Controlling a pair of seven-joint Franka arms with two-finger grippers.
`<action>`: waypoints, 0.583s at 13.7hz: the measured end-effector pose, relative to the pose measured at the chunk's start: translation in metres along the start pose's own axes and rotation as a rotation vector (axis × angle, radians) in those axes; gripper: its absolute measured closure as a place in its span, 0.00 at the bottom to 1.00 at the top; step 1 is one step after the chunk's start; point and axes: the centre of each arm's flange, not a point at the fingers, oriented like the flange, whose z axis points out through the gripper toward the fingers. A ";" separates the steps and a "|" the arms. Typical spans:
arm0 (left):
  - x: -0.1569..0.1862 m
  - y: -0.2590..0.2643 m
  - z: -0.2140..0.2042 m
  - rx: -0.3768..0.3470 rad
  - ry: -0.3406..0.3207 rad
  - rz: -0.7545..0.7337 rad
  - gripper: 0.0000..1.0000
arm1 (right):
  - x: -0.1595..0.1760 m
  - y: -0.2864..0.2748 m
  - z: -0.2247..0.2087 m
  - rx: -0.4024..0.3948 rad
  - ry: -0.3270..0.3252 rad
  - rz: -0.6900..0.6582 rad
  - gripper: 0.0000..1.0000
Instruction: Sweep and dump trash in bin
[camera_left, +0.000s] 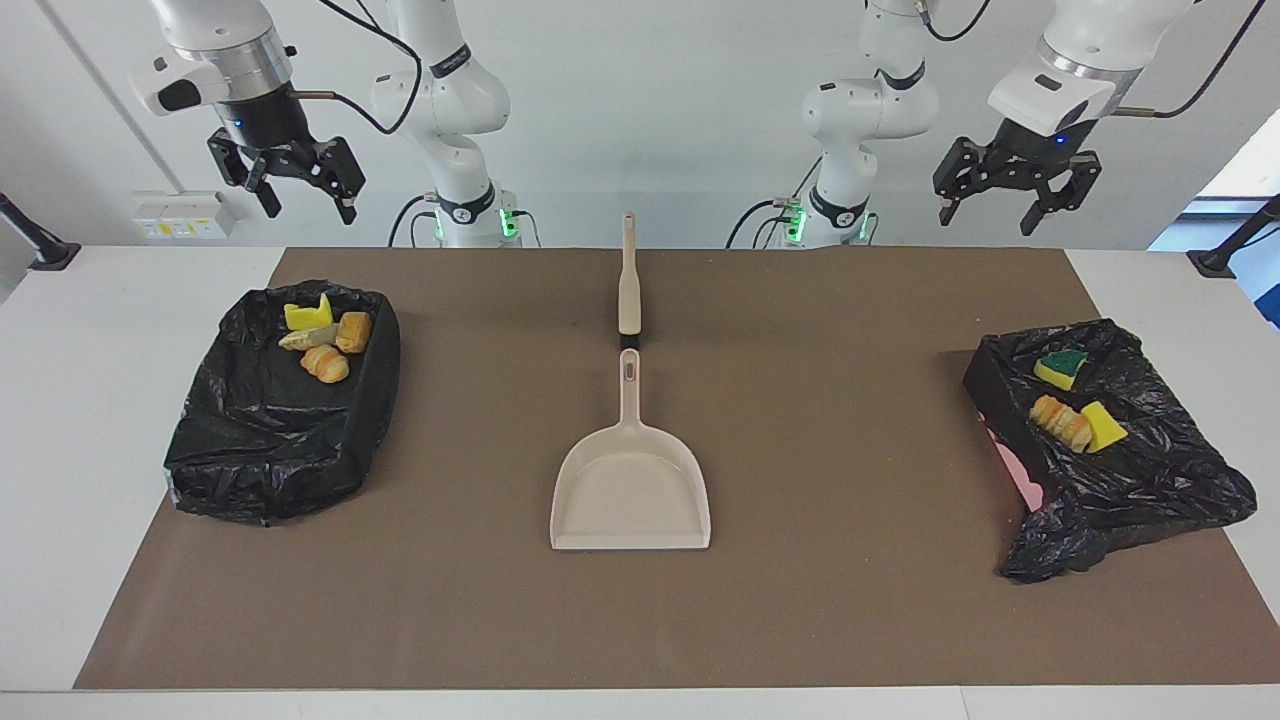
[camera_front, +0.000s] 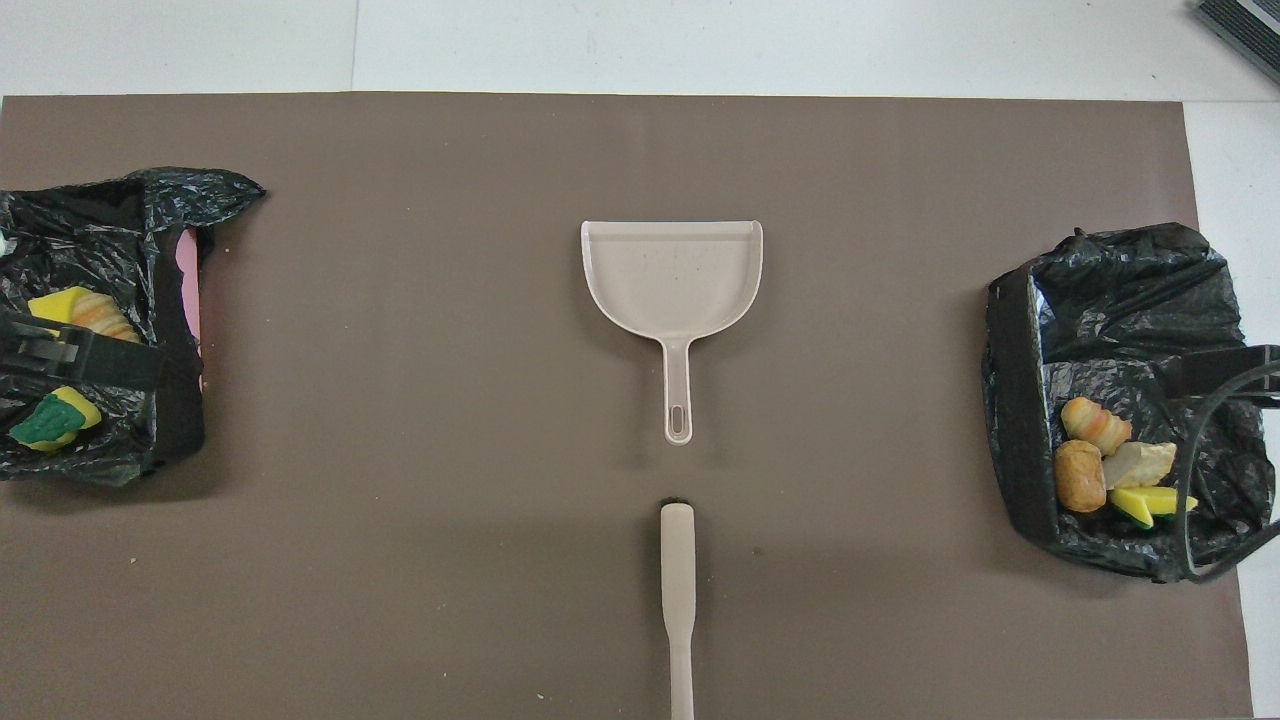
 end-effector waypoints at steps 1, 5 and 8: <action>0.000 0.002 0.000 0.000 0.000 0.003 0.00 | 0.000 0.000 0.001 0.000 -0.003 0.000 0.00; 0.000 0.003 -0.002 0.000 0.004 0.005 0.00 | 0.000 0.000 0.002 -0.001 -0.007 0.000 0.00; 0.000 0.003 -0.002 -0.001 0.004 0.004 0.00 | 0.000 0.000 0.002 -0.001 -0.007 0.000 0.00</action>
